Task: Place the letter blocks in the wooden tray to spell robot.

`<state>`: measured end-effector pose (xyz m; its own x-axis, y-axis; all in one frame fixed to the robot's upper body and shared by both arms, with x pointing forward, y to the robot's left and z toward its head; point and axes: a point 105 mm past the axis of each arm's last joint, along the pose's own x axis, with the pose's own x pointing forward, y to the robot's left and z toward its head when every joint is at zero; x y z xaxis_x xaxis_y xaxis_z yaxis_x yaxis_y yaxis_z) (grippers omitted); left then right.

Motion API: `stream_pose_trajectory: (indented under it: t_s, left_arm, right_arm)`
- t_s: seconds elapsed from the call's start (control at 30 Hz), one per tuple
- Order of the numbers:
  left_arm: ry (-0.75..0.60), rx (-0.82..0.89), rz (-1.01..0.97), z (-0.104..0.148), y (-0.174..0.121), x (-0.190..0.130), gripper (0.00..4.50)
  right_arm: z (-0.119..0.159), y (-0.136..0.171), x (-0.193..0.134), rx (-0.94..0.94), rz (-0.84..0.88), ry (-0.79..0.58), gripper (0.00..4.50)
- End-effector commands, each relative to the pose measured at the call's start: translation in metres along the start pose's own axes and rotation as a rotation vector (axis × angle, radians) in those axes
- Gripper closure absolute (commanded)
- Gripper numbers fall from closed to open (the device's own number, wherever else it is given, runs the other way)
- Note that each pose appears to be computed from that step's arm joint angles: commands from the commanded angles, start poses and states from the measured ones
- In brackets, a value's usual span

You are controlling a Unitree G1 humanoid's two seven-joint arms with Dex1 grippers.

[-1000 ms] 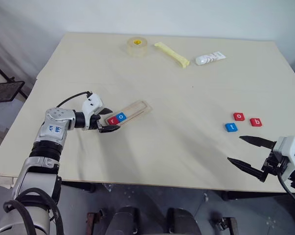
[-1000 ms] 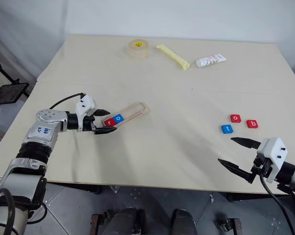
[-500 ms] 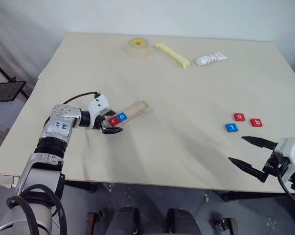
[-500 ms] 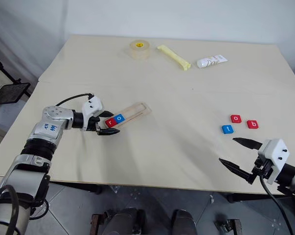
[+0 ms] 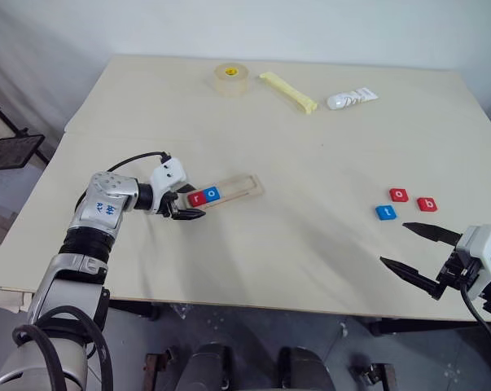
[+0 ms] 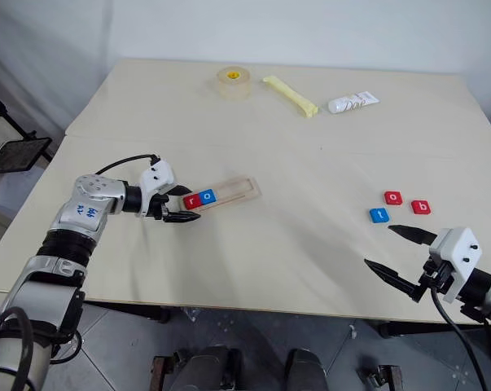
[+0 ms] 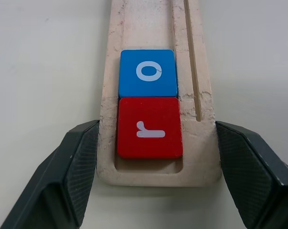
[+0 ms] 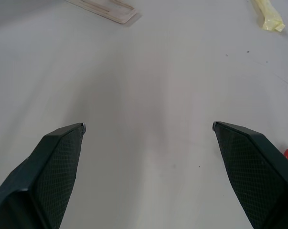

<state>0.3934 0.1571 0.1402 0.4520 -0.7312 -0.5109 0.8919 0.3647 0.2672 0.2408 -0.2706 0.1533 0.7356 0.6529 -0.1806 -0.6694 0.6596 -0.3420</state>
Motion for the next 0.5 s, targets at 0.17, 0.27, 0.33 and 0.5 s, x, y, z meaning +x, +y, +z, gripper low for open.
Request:
stream_pose_trajectory:
  t_s: [0.17, 0.27, 0.33, 0.5]
  left_arm:
    - [-0.076, 0.167, -0.132, 0.066, -0.027, 0.02, 1.11]
    - [-0.069, 0.225, -0.192, 0.078, -0.043, 0.034, 1.11]
    - [-0.077, 0.249, -0.216, 0.086, -0.051, 0.041, 1.11]
    - [-0.081, 0.301, -0.257, 0.102, -0.071, 0.064, 1.11]
  right_arm:
    - [0.005, -0.002, -0.001, -0.017, -0.004, -0.015, 0.0]
    - [0.005, -0.001, -0.002, -0.015, -0.007, -0.016, 0.0]
    - [0.004, 0.001, -0.003, -0.013, -0.012, -0.015, 0.0]
    - [0.004, 0.003, -0.01, -0.011, -0.033, -0.011, 0.0]
